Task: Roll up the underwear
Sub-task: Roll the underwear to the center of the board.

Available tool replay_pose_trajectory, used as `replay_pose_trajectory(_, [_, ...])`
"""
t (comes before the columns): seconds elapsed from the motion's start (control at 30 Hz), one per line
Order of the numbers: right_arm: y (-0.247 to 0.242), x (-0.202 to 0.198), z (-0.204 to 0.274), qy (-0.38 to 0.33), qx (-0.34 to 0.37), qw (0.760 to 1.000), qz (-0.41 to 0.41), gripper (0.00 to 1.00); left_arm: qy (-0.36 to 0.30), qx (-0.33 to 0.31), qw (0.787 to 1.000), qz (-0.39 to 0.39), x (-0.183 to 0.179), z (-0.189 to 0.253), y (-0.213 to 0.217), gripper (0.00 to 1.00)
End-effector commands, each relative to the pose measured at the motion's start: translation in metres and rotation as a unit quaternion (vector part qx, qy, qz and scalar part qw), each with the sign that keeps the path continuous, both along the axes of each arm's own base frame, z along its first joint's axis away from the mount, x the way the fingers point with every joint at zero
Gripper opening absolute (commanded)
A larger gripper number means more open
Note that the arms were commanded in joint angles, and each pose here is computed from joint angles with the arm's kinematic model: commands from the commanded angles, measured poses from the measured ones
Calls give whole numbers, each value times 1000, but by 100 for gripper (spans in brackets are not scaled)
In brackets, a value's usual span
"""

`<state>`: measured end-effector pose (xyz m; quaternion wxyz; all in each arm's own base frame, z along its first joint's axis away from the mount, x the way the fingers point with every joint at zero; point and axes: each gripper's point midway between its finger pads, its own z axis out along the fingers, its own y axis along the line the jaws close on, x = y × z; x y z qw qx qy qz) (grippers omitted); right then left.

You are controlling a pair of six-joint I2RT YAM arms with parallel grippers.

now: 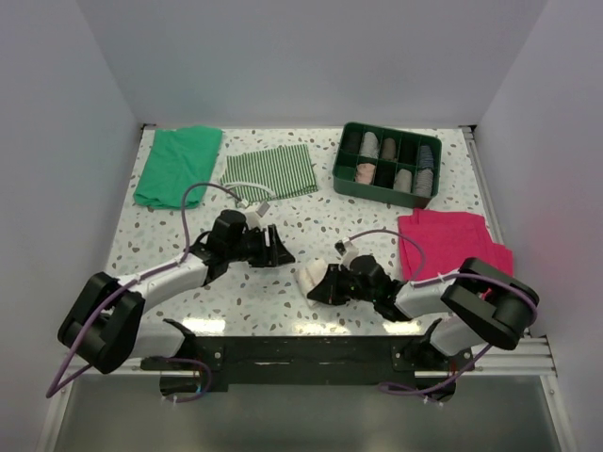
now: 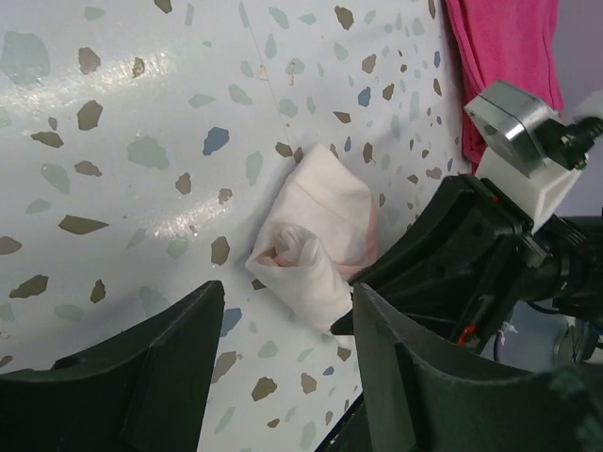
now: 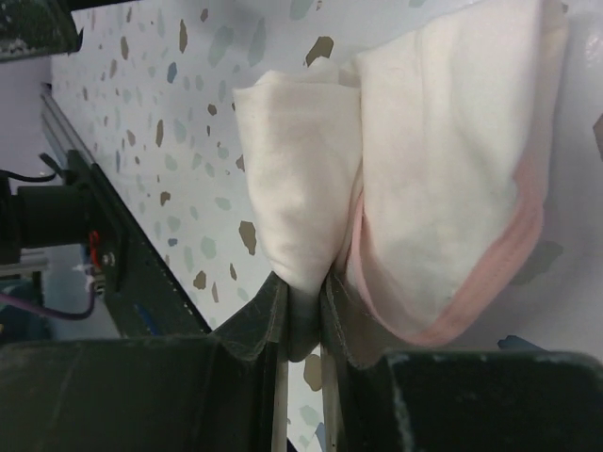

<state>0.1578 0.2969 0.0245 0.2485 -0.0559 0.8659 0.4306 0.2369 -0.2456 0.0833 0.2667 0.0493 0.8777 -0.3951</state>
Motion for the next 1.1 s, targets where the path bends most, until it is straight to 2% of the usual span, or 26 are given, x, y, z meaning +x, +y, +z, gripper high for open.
replay_pose_trajectory(0.0, [-9, -19, -18, 83, 29, 996, -1, 8, -33, -38, 998, -39, -2, 10, -12, 61])
replay_pose_trajectory(0.2, [-16, -25, -40, 170, 54, 983, -31, 6, -35, -44, 996, -71, -8, 0, -19, 62])
replay_pose_trajectory(0.3, [-15, -25, -44, 192, 85, 977, -43, 5, -34, -42, 996, -77, -9, -9, -20, 63])
replay_pose_trajectory(0.4, [-14, -20, -32, 188, 141, 971, -52, 3, -32, -41, 995, -85, -8, -18, -22, 64])
replay_pose_trajectory(0.5, [-23, -18, -47, 185, 123, 972, -74, 1, -28, -43, 995, -91, -7, -25, -25, 64])
replay_pose_trajectory(0.6, [-29, -15, -23, 135, 135, 979, -73, 4, -21, -36, 995, -94, -6, -33, -25, 64])
replay_pose_trajectory(0.63, [-33, -19, -37, 155, 101, 980, -75, 4, -23, -36, 995, -91, -6, -33, -25, 64])
replay_pose_trajectory(0.7, [-26, -8, -26, 129, 92, 985, -67, 4, -24, -39, 995, -89, -3, -33, -26, 64])
replay_pose_trajectory(0.73, [-32, -13, -36, 137, 60, 987, -64, 4, -26, -43, 995, -91, -1, -30, -28, 64])
replay_pose_trajectory(0.8, [-28, -7, -19, 113, 67, 990, -56, 5, -25, -49, 994, -94, 0, -28, -33, 64])
replay_pose_trajectory(0.83, [-31, -8, -28, 122, 26, 991, -50, 5, -26, -51, 994, -98, 2, -27, -34, 65])
replay_pose_trajectory(0.93, [-35, 0, -19, 102, -10, 994, -50, 7, -16, -62, 992, -107, -2, -30, -39, 65])
replay_pose_trajectory(1.07, [-33, 2, -10, 92, -17, 995, -39, 8, -18, -90, 990, -111, -5, -28, -48, 65])
